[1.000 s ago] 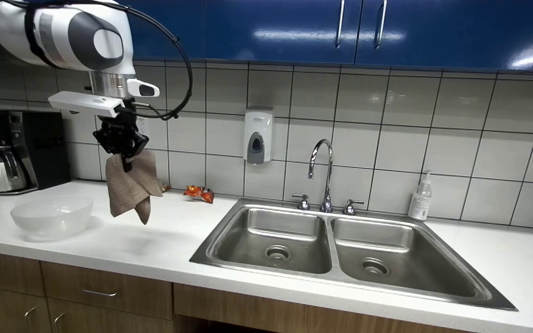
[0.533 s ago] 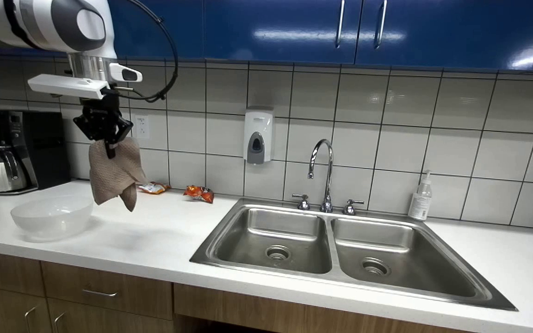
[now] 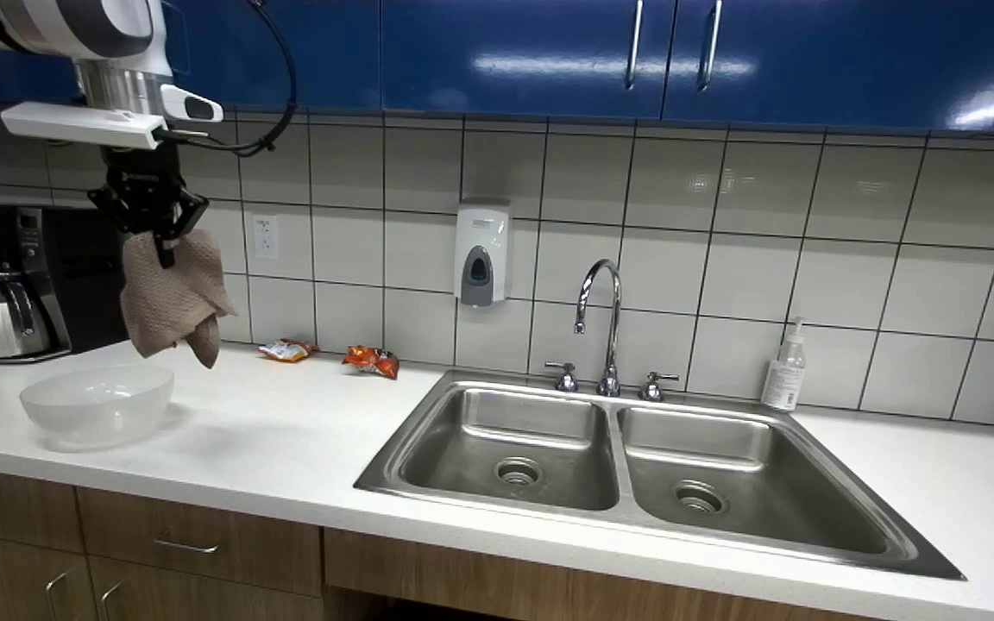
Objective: Put the towel in the plastic bowl
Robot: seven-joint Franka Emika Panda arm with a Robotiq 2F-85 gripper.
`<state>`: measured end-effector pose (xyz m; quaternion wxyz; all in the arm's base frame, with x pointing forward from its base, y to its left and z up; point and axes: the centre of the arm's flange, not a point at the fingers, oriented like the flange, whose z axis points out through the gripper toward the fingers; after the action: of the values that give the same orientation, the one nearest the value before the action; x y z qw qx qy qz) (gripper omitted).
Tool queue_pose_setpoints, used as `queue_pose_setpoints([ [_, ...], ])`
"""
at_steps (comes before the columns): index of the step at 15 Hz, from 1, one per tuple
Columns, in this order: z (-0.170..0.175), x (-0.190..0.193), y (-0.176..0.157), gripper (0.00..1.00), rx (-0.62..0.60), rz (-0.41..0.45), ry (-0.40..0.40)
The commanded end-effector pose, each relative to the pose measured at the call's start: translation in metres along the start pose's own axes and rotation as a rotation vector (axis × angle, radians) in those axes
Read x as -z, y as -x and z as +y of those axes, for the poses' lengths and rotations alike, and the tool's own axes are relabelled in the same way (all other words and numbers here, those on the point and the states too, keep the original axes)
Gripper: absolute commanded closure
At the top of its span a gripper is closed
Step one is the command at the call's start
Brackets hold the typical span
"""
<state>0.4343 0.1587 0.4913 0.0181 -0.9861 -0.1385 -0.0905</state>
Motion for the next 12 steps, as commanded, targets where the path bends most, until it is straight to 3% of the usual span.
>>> queue_pose_setpoints([
  [1,-0.026,0.011,-0.011,0.98,0.087,-0.046,0.000],
  [12,-0.113,-0.021,-0.058,0.98,0.224,-0.121,-0.014],
])
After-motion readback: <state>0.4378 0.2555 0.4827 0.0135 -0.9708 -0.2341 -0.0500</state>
